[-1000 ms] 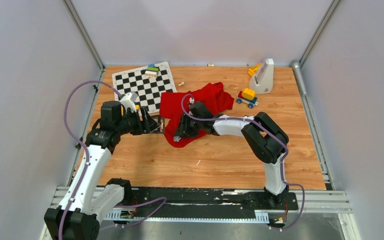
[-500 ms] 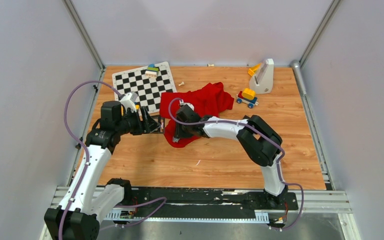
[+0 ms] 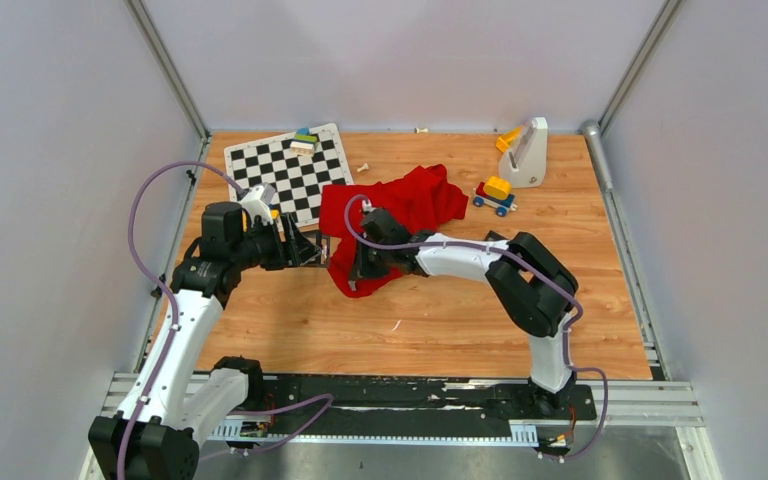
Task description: Remove the brooch from the garment
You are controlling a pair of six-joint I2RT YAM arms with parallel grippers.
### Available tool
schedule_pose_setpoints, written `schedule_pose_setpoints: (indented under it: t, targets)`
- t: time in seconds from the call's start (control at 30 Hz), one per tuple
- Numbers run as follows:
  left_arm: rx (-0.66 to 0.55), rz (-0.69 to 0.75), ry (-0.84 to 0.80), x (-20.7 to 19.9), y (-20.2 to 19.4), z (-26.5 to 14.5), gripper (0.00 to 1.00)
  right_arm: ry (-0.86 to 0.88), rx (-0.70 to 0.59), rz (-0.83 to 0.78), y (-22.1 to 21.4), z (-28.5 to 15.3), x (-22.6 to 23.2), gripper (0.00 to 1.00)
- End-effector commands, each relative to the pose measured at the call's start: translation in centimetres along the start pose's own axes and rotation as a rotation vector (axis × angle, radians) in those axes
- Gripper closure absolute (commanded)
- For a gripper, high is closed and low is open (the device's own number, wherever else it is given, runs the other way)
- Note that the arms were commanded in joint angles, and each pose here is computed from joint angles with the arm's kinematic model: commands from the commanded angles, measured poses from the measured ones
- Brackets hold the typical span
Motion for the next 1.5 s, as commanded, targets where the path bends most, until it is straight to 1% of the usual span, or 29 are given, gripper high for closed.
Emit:
schedule_pose_setpoints:
  t: [0.0,0.1,0.33,0.43,0.57,0.6,0.63,0.67,0.77,0.9,1.13,1.47]
  targets:
    - [-0.022,0.027,-0.023,-0.2,0.4,-0.1,0.73,0.128,-0.027,0.031,1.3,-2.4,1.4,1.0]
    - [-0.019,0.023,-0.028,-0.2,0.4,0.0,0.73,0.184,-0.037,0.053,1.6,-3.6,1.1,1.0]
    - [-0.004,0.006,-0.042,-0.2,0.2,0.3,0.73,0.192,-0.052,0.09,2.1,-5.2,-0.5,1.0]
    - [0.014,-0.012,-0.085,-0.5,0.0,0.7,0.73,0.211,-0.075,0.09,2.6,-6.5,-0.6,1.0]
    - [0.063,-0.071,-0.173,-0.8,-0.8,1.8,0.73,0.261,-0.112,0.098,3.5,-9.0,-0.5,1.0]
    - [0.081,-0.105,-0.177,-0.6,-1.2,2.2,0.74,0.282,-0.125,0.099,3.8,-9.9,-0.3,1.0]
    - [0.075,-0.104,-0.208,-0.8,-1.0,2.4,0.74,0.299,-0.133,0.102,3.9,-10.5,-0.3,1.0]
    - [0.089,-0.137,-0.214,-0.6,-1.4,2.7,0.75,0.315,-0.145,0.11,4.1,-11.3,-0.2,1.0]
    - [0.106,-0.176,-0.269,-0.7,-1.7,3.6,0.76,0.365,-0.178,0.113,4.2,-13.1,0.0,1.0]
    - [0.126,-0.233,-0.324,-0.9,-1.9,4.3,0.77,0.422,-0.205,0.106,4.4,-14.7,0.8,1.0]
    - [0.127,-0.276,-0.399,-1.6,-1.5,4.7,0.78,0.529,-0.178,0.111,4.7,-14.8,2.0,1.0]
    - [0.174,-0.291,-0.428,-1.6,-2.0,5.1,0.79,0.594,-0.13,0.128,5.3,-12.8,2.8,1.0]
Point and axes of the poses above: each gripper's point midway between its finger pads, its own z axis out along the fingers, its own x axis along the line the jaws close on, y = z × x, the point moved 6 cm from there along -z, back along the fingers, and after that the axes turned 8 degrees about -z, right-handed, at the moved point
